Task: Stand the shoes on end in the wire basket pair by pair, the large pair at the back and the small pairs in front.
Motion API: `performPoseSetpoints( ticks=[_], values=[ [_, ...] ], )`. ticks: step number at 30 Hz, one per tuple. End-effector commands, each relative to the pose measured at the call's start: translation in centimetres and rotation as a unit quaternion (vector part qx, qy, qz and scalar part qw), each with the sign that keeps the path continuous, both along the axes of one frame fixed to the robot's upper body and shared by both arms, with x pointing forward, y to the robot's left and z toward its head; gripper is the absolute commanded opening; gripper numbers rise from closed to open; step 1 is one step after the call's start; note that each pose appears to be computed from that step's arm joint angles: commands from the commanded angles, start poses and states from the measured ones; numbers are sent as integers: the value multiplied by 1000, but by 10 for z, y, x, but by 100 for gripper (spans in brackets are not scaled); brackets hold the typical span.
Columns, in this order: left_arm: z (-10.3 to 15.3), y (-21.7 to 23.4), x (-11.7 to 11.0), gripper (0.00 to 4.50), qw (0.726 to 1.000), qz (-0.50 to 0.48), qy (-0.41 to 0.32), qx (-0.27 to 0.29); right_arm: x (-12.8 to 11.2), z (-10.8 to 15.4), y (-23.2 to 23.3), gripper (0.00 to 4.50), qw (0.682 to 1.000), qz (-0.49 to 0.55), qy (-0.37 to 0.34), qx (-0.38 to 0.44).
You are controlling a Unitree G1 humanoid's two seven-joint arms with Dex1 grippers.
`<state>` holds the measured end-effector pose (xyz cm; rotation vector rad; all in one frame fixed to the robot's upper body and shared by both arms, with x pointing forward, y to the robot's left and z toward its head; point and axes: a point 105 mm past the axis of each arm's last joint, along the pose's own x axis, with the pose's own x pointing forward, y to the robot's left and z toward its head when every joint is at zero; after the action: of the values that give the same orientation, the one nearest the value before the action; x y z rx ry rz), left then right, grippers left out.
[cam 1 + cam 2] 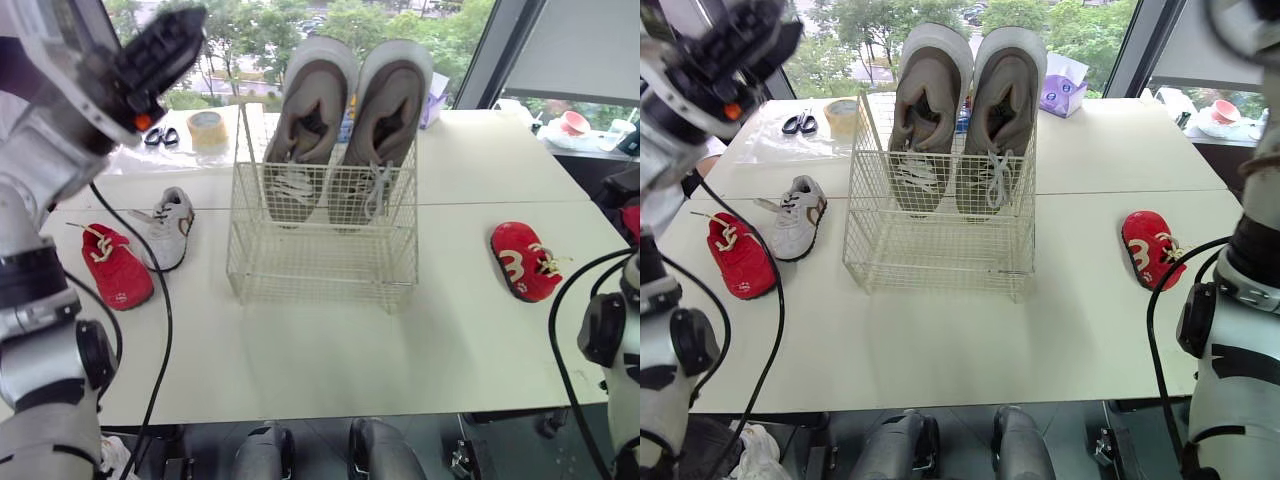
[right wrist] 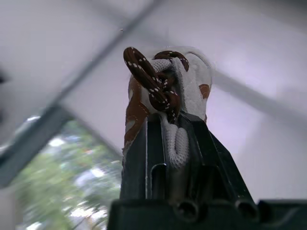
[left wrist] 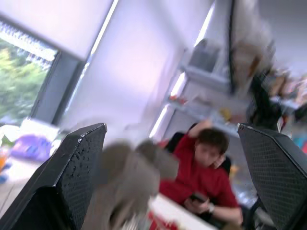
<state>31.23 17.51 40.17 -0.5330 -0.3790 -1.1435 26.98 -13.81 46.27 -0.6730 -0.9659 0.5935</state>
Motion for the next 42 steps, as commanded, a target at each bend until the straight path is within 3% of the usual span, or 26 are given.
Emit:
performPoseSetpoints(
  ticks=[1,10,17,20,26,27,29,34,38,40,42],
  values=[
    [21,5,-13,450,999,-1,-44,17,-5,-14,21,2,996,40,-5,-78],
    [21,-10,-11,450,999,-31,-16,41,0,-49,54,2,983,108,-18,-146],
    [17,-32,-13,450,995,-80,-16,65,2,-59,65,2,977,125,-27,-171],
    [14,-34,-16,360,993,-100,-13,67,2,-61,66,0,976,125,-31,-174],
    [16,-31,-17,57,993,-104,-13,53,2,-64,65,0,976,121,-30,-179],
    [16,-31,-16,31,993,-102,-12,49,2,-65,65,0,976,120,-27,-177],
    [18,-29,-16,31,994,-98,-13,34,5,-64,63,0,979,118,-20,-163],
    [24,-14,-16,27,997,-68,-23,-42,18,-50,34,247,985,147,85,8],
    [25,8,-16,27,986,-6,-46,-160,25,-51,17,443,943,217,162,193],
    [23,5,-20,27,977,-1,-49,-206,30,-49,10,443,886,270,200,319],
    [21,2,-21,27,960,-32,-33,-275,31,-52,18,443,808,349,248,404]
  ],
)
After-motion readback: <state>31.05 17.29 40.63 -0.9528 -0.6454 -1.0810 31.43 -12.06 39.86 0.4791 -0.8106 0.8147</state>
